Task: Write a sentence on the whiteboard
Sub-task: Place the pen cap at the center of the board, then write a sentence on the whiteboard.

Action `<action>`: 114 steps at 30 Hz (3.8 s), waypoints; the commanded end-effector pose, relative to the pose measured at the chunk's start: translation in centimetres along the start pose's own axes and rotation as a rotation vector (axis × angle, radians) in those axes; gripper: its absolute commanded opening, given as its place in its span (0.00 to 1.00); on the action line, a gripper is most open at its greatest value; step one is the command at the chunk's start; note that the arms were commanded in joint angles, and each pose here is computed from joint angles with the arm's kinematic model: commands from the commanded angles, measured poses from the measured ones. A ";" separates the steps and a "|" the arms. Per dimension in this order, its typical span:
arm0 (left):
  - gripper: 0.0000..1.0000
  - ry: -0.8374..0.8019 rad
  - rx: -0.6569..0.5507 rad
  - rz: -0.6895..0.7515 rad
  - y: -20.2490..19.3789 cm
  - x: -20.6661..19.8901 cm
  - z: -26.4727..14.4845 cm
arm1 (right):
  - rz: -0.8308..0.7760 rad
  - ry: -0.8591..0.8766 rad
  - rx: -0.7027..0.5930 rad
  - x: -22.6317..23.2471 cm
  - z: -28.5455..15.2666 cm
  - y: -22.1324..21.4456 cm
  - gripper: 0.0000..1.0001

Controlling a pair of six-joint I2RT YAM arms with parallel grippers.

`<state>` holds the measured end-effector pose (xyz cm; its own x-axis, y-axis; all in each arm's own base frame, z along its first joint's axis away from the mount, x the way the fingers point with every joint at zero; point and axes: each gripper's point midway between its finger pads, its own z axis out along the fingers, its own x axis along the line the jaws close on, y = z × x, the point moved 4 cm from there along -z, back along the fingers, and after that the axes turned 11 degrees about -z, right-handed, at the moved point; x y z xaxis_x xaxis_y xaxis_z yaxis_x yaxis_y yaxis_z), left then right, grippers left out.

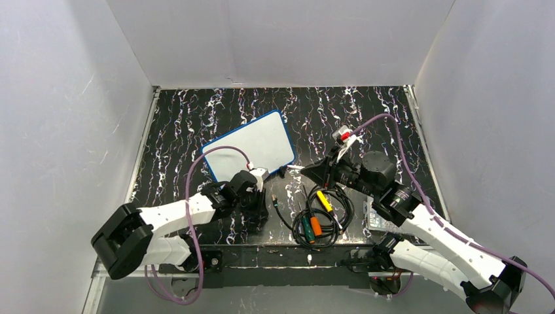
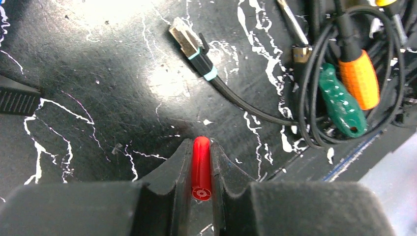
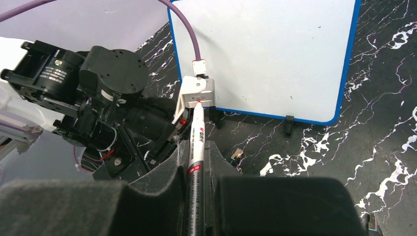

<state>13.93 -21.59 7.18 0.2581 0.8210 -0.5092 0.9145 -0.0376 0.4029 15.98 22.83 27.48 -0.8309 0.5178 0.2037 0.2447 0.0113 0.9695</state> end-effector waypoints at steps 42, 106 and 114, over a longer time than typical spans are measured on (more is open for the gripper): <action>0.88 -0.151 -0.618 -0.097 18.6 7.5 -20.6 | -0.011 0.148 -0.150 3.7 8.3 1.6 0.01; 0.01 -0.200 -0.366 0.028 14.4 8.0 -14.1 | -0.092 -0.012 -0.251 4.2 13.3 0.5 0.01; 0.38 -0.222 -0.345 -0.017 14.7 8.1 -13.7 | -0.101 0.001 -0.255 4.4 12.8 0.8 0.01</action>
<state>25.87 -7.12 19.95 0.3571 0.7115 -0.6052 0.7280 0.1940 0.6576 19.11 36.58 26.06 -0.8453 0.5207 0.1200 0.0663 -0.1205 0.9905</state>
